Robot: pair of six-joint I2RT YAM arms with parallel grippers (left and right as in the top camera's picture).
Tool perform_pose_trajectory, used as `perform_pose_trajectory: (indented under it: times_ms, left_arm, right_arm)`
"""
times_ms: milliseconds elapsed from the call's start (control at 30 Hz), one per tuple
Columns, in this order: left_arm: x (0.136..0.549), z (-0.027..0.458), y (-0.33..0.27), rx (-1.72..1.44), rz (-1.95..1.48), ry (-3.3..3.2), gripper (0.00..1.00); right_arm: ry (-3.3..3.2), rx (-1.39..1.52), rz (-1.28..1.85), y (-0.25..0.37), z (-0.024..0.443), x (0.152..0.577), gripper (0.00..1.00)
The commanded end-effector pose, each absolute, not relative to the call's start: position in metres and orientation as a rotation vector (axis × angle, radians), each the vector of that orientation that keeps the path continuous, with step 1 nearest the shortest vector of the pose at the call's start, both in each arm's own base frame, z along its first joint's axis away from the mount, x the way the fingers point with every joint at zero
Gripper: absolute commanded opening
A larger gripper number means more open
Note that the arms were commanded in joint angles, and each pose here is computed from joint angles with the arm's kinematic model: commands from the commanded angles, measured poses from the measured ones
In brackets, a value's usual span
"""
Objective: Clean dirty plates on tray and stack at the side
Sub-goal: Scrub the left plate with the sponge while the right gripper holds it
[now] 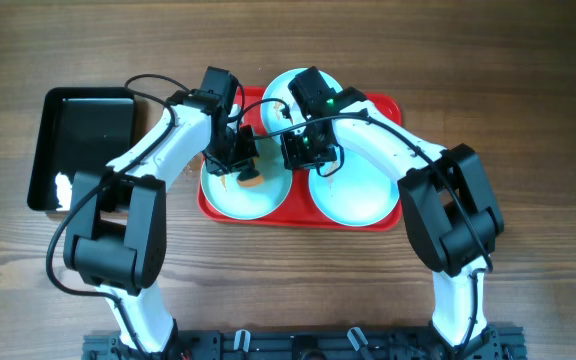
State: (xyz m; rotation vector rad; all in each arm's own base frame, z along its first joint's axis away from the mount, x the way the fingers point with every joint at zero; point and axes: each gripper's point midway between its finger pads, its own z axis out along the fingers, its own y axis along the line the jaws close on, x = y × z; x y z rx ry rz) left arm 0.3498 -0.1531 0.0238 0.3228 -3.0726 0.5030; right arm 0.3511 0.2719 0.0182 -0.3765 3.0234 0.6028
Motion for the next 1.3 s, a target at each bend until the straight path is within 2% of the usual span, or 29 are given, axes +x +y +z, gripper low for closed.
perform_pose_trajectory:
  times_ms: [0,333,433,500,767,867,900,933,1033,1167,1267]
  left_arm:
    - [0.347,0.018,-0.151,0.346,0.478,-3.059,0.04]
    - [0.347,0.018,-0.151,0.346,0.478,-3.059,0.04]
    - [0.346,0.018,-0.152,0.343,0.479,-3.059,0.04]
    - [0.345,0.018,-0.155,0.33,0.478,-3.059,0.04]
    - [0.337,0.016,-0.169,0.24,0.423,-3.081,0.1]
    - [0.335,0.015,-0.166,0.233,0.367,-3.092,0.22]
    - [0.334,0.015,-0.165,0.234,0.359,-3.09,0.37]
    - [0.334,0.015,-0.164,0.239,0.358,-3.089,0.42]
    - [0.336,0.015,-0.16,0.257,0.36,-3.089,0.41]
    - [0.337,0.016,-0.161,0.274,0.405,-3.07,0.31]
    - [0.336,0.017,-0.164,0.274,0.434,-3.058,0.31]
  right_arm:
    - [3.052,-0.359,0.583,0.269,0.007,0.347,0.17]
    - [3.04,-0.36,0.589,0.267,-0.009,0.343,0.17]
    - [3.032,-0.36,0.593,0.268,-0.009,0.345,0.12]
    - [3.035,-0.341,0.589,0.267,-0.009,0.345,0.05]
    - [3.035,-0.336,0.57,0.265,-0.01,0.346,0.04]
    - [3.037,-0.336,0.568,0.265,-0.01,0.345,0.05]
    - [3.037,-0.335,0.568,0.265,-0.01,0.345,0.06]
    - [3.037,-0.336,0.569,0.265,-0.01,0.346,0.06]
    - [3.036,-0.336,0.57,0.265,-0.01,0.346,0.06]
    - [3.036,-0.336,0.57,0.265,-0.01,0.346,0.06]
    - [3.034,-0.336,0.571,0.266,-0.01,0.346,0.07]
